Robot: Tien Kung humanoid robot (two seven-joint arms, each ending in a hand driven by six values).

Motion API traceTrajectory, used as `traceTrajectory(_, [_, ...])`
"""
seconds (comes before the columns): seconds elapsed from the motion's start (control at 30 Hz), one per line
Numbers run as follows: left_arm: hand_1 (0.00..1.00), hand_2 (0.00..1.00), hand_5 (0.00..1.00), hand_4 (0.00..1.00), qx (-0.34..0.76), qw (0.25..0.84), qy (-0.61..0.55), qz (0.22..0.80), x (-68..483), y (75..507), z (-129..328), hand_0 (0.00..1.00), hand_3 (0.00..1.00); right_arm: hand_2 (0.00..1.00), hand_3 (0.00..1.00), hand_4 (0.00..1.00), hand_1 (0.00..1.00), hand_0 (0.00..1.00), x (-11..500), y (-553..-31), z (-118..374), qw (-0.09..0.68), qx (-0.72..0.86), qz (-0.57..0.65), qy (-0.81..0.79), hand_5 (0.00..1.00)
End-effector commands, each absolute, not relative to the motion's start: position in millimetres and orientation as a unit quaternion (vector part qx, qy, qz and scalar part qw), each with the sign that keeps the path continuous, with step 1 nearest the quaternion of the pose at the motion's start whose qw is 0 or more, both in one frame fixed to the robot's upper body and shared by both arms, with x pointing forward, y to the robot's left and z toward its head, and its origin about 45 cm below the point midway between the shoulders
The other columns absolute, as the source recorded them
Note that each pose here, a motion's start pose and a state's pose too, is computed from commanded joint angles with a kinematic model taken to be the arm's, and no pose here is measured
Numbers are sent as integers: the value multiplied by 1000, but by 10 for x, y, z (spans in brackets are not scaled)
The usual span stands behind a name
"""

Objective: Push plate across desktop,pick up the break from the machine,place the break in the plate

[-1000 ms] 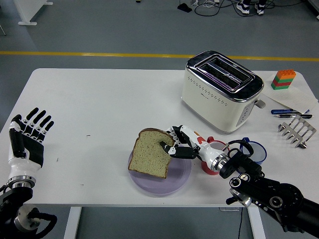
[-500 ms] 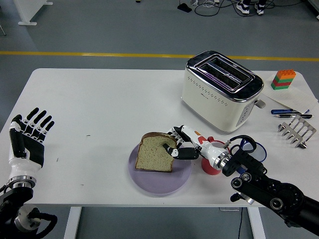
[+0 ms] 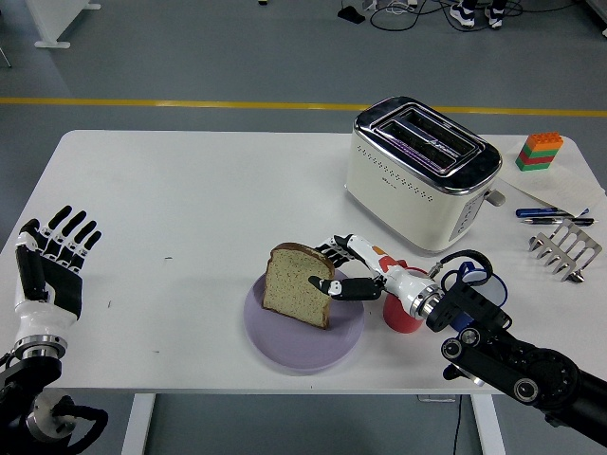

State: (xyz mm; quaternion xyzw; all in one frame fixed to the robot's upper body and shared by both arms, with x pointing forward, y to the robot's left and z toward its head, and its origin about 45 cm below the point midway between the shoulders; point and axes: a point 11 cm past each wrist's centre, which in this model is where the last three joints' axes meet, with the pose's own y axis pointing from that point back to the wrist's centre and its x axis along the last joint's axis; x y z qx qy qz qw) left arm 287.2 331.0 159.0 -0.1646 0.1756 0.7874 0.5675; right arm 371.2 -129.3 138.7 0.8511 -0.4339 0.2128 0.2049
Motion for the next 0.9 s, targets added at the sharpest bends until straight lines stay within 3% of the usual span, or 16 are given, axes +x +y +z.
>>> traceTrajectory(0.13, [689,680,998,454,-165,566,175,788,2869,3317,1591,730,653,661,693,829,678,740,3753,-1333,1433,198,844,221,-447,356])
traceTrajectory(0.17, [688,680,998,454,-165,566,175,788,2868,3318,1590,729,653,692,721,808,711,786,3758,-1338,1439,197,843,222,-449,329])
traceTrajectory(0.9, [687,678,998,452,-163,564,177,790,2852,3323,1569,729,652,703,726,818,722,790,3949,-1552,2003,134,804,280,-507,358])
